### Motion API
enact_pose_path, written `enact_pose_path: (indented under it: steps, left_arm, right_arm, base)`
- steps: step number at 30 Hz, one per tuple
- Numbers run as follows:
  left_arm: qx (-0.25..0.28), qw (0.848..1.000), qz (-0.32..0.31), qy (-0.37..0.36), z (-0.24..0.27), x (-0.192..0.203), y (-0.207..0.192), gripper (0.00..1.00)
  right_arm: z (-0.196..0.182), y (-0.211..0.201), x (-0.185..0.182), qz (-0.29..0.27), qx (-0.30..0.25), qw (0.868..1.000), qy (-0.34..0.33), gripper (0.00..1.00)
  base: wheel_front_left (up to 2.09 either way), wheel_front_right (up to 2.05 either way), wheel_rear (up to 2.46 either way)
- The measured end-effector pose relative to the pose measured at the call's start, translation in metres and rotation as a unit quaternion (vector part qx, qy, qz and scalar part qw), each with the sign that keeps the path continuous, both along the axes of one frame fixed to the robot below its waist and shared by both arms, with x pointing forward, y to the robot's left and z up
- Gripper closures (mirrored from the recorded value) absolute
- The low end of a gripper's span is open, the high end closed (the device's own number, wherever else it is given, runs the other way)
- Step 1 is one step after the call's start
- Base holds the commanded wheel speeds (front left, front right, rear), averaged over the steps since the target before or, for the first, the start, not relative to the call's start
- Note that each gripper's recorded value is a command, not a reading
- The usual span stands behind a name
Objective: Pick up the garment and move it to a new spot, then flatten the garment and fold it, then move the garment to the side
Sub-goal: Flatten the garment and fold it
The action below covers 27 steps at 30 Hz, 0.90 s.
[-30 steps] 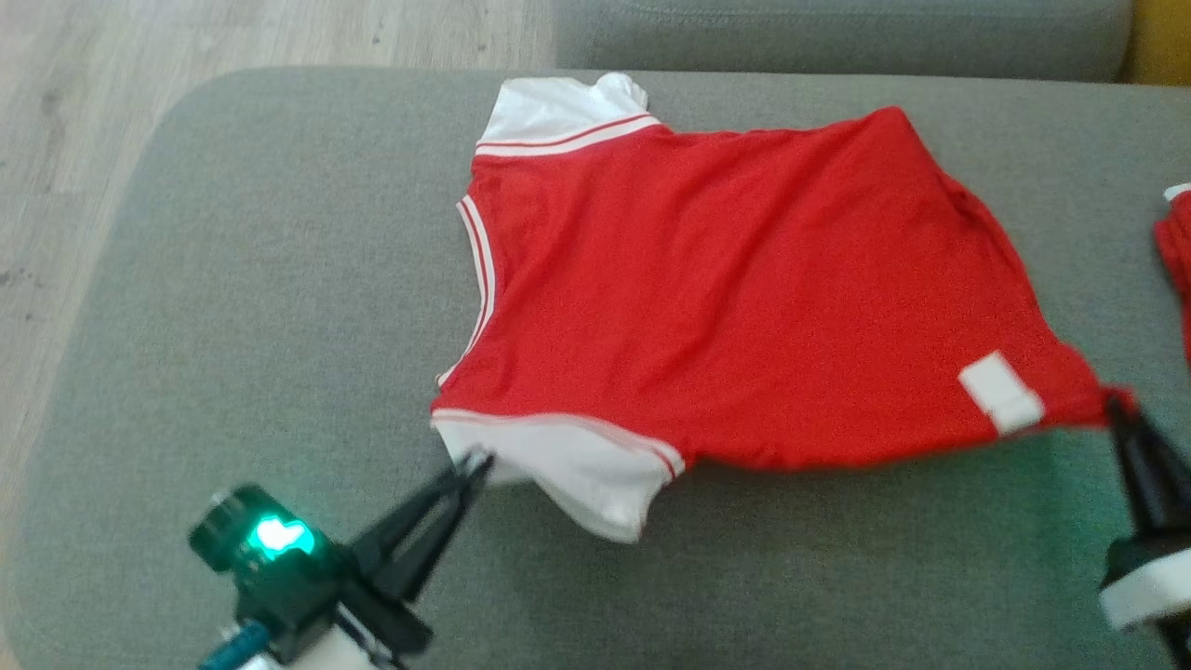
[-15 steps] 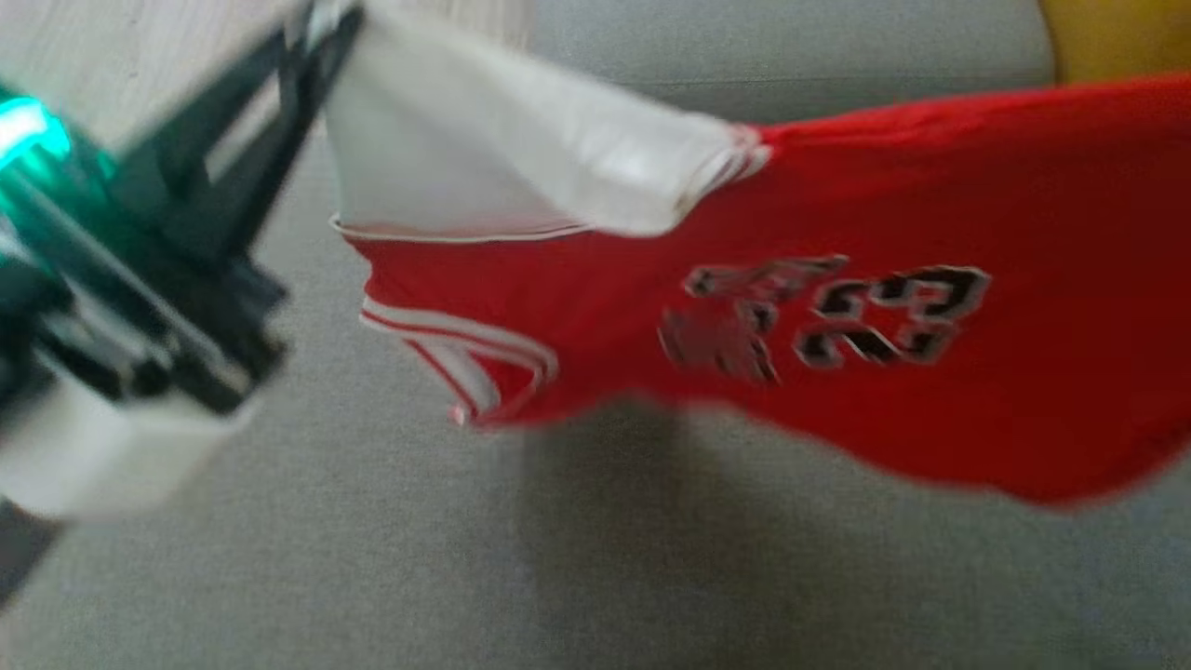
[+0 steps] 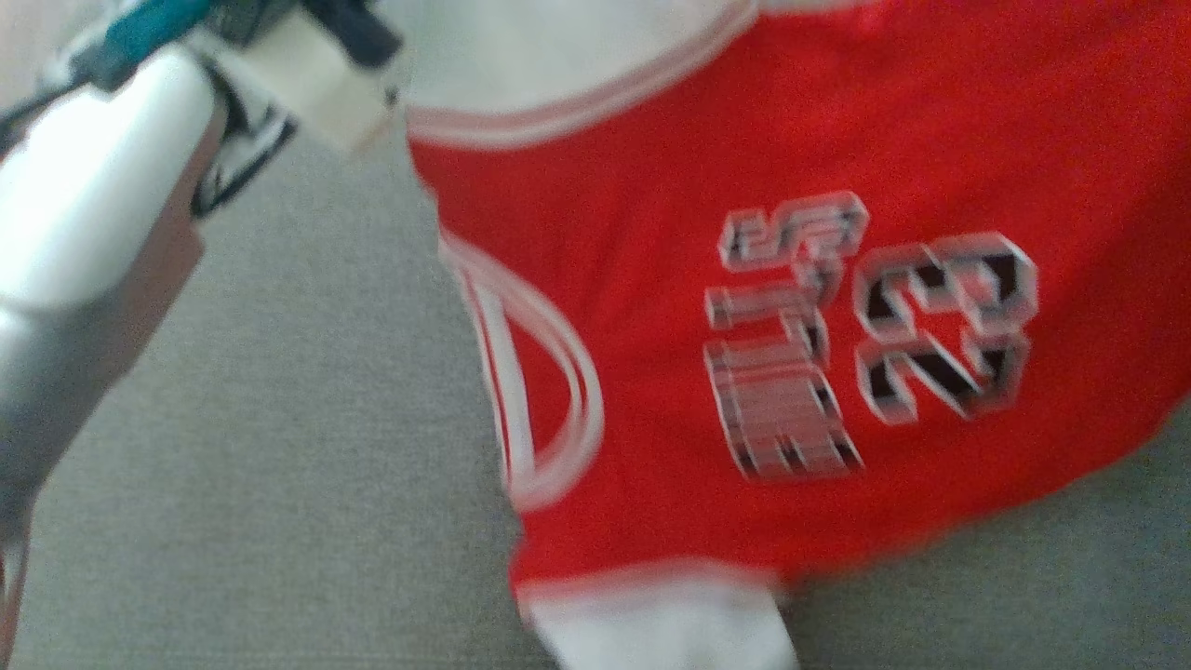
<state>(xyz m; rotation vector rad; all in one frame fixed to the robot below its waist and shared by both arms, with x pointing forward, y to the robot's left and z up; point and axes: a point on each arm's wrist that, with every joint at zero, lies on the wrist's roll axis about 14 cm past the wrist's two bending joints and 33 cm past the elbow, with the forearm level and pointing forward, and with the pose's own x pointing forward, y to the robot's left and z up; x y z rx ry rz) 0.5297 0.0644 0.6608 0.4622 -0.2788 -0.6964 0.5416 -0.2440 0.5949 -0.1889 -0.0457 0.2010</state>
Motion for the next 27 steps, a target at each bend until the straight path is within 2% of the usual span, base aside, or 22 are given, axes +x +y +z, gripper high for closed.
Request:
enact_pose_path:
  steps: [3, 5, 6, 7, 8, 12, 16, 21, 24, 27]
  left_arm:
    - [0.018, 1.0, 0.015, 0.001, -0.028, 0.042, 0.001, 1.0]
    - [0.019, 0.998, 0.053, -0.02, -0.046, 0.081, 0.007, 1.0]
    - [0.019, 0.998, 0.053, -0.02, -0.046, 0.081, 0.007, 1.0]
    - [0.012, 0.998, 0.066, -0.017, -0.054, 0.092, 0.009, 0.29]
    - [0.002, 0.997, 0.078, -0.011, -0.061, 0.101, 0.01, 0.0]
    - [0.0, 0.996, 0.085, 0.028, -0.104, 0.11, 0.002, 0.0]
    - [-0.024, 0.996, 0.084, 0.037, -0.112, 0.087, -0.006, 0.0]
    - [-0.083, 0.99, 0.096, 0.062, -0.128, 0.029, -0.008, 0.0]
    - [-0.115, 0.981, 0.12, 0.099, -0.151, -0.018, -0.002, 0.0]
    - [-0.14, 0.966, 0.149, 0.161, -0.184, -0.067, 0.003, 0.0]
  right_arm:
    - [-0.033, 0.002, 0.035, -0.002, -0.001, 1.0, 0.031, 1.0]
    - [-0.056, 0.003, 0.066, -0.011, 0.015, 0.999, 0.041, 1.0]
    - [-0.056, 0.003, 0.066, -0.011, 0.015, 0.999, 0.041, 0.51]
    - [-0.063, 0.003, 0.074, -0.014, 0.024, 0.999, 0.044, 0.0]
    - [-0.072, 0.006, 0.08, -0.013, 0.03, 0.998, 0.046, 0.0]
    - [-0.103, 0.015, 0.082, -0.004, 0.044, 0.997, 0.063, 0.0]
    - [-0.096, 0.006, 0.066, -0.01, 0.064, 0.997, 0.046, 0.0]
    - [-0.117, -0.002, 0.02, -0.018, 0.088, 0.993, 0.078, 0.0]
    - [-0.139, -0.012, -0.021, -0.034, 0.099, 0.988, 0.111, 0.0]
    - [-0.155, -0.02, -0.06, -0.051, 0.106, 0.983, 0.138, 0.0]
  base:
    - [0.0, 0.0, 0.0]
    - [0.0, 0.0, 0.0]
    - [0.0, 0.0, 0.0]
    - [0.0, 0.0, 0.0]
    - [0.0, 0.0, 0.0]
    - [0.0, 0.0, 0.0]
    - [0.0, 0.0, 0.0]
    - [0.0, 0.0, 0.0]
    - [0.0, 0.0, 0.0]
    - [0.0, 0.0, 0.0]
